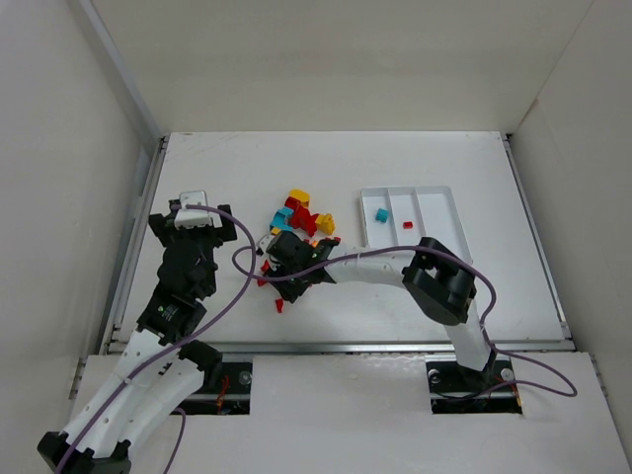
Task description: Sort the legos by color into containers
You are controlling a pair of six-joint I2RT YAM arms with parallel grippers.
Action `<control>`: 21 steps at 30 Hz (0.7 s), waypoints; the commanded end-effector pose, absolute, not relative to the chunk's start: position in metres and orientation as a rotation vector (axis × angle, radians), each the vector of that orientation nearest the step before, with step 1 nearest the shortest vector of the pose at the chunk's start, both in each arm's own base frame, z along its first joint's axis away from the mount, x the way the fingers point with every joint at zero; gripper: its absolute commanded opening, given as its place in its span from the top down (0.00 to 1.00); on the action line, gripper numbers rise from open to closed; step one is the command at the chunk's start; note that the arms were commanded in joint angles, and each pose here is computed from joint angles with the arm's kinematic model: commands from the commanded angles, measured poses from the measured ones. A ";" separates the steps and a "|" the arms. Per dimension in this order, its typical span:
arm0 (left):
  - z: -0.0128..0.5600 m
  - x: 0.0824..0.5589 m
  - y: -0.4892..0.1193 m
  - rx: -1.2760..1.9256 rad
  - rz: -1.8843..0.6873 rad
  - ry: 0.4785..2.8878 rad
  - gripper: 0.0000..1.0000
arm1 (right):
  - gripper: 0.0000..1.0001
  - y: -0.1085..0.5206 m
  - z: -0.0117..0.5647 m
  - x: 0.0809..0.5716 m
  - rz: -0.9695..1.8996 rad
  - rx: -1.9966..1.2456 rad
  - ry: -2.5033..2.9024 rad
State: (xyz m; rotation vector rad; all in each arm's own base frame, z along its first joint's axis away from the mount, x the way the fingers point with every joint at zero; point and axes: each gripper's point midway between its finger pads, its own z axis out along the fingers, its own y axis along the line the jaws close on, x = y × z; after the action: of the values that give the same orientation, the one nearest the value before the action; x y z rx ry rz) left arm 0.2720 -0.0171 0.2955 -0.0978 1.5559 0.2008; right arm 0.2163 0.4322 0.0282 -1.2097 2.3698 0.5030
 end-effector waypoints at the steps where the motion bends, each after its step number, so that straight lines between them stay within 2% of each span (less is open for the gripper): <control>1: 0.315 0.272 -0.019 -0.116 0.171 1.488 0.06 | 0.58 0.443 0.036 0.214 0.525 -1.210 2.355; 7: 0.316 0.272 -0.018 -0.113 0.175 1.482 0.05 | 0.76 0.442 0.031 0.214 0.519 -1.213 2.363; 12: 0.313 0.274 -0.022 -0.094 0.165 1.489 0.05 | 1.00 0.441 0.035 0.217 0.501 -1.187 2.359; 16: 0.313 0.272 -0.021 -0.094 0.165 1.489 0.05 | 1.00 0.441 0.060 0.225 0.539 -1.108 2.326; 21: 0.311 0.273 -0.029 -0.059 0.125 1.494 0.04 | 1.00 0.422 0.116 0.270 0.664 -0.835 2.294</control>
State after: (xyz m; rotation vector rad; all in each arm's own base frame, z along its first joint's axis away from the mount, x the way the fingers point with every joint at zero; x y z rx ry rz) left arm 0.2739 -0.0223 0.2994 -0.0688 1.5384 0.1810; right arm 0.2294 0.4271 0.0437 -1.0751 2.3995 0.5332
